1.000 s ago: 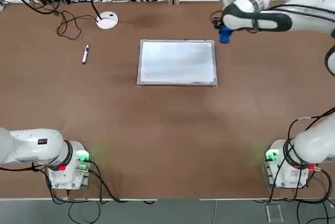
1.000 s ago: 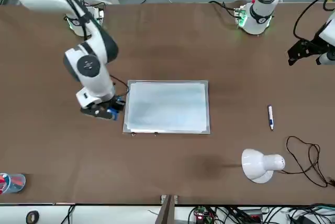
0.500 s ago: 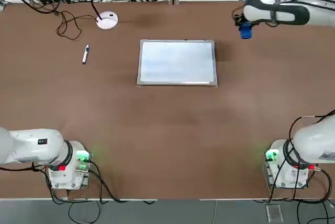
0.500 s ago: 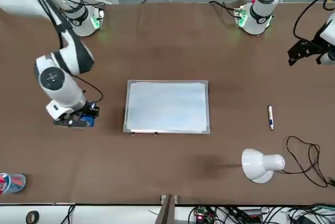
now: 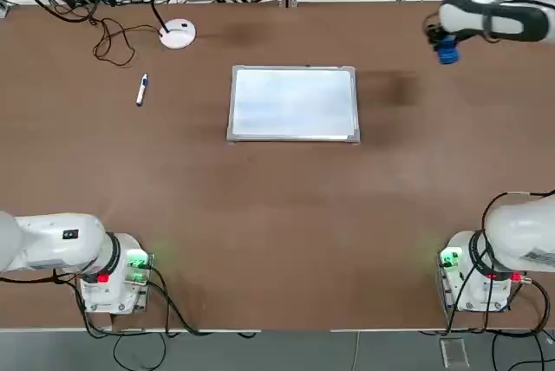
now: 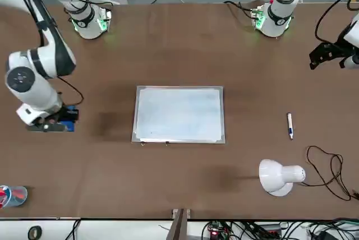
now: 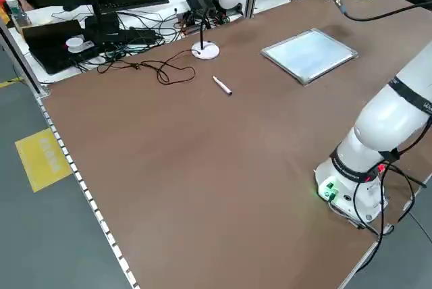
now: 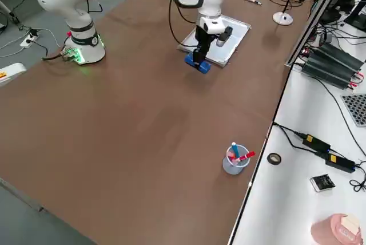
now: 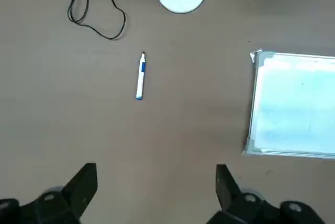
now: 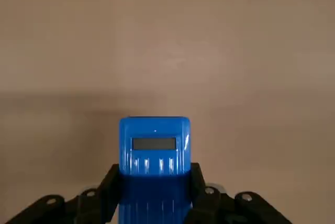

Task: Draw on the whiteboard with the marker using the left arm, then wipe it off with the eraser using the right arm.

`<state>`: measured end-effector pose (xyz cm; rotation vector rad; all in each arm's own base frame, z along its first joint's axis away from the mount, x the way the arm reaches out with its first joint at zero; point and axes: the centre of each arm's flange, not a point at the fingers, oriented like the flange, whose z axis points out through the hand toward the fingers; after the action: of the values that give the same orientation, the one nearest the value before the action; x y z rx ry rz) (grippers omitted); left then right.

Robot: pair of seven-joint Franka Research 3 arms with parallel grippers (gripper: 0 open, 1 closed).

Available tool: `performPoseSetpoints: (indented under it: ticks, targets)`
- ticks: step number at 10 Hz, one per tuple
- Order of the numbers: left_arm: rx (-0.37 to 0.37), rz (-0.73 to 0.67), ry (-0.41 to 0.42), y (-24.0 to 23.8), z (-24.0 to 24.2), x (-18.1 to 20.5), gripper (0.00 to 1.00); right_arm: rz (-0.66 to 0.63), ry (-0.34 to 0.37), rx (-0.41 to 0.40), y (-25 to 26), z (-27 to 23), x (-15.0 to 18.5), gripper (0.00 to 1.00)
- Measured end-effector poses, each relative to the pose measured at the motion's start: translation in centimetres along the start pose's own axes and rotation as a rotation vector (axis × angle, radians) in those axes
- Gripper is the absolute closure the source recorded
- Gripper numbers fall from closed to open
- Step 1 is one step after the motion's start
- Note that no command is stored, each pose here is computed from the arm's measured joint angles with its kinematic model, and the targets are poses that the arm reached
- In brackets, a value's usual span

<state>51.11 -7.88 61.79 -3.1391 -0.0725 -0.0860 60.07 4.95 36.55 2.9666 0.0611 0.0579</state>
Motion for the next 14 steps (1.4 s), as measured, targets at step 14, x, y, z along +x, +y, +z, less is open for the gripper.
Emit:
performPoseSetpoints:
  ticks: [14]
  targets:
    - [0.002, -0.002, 0.023, -0.2, -1.0, 0.8, 0.00, 0.080, 0.191, 0.119, 8.5, 12.1, -4.3, 0.44]
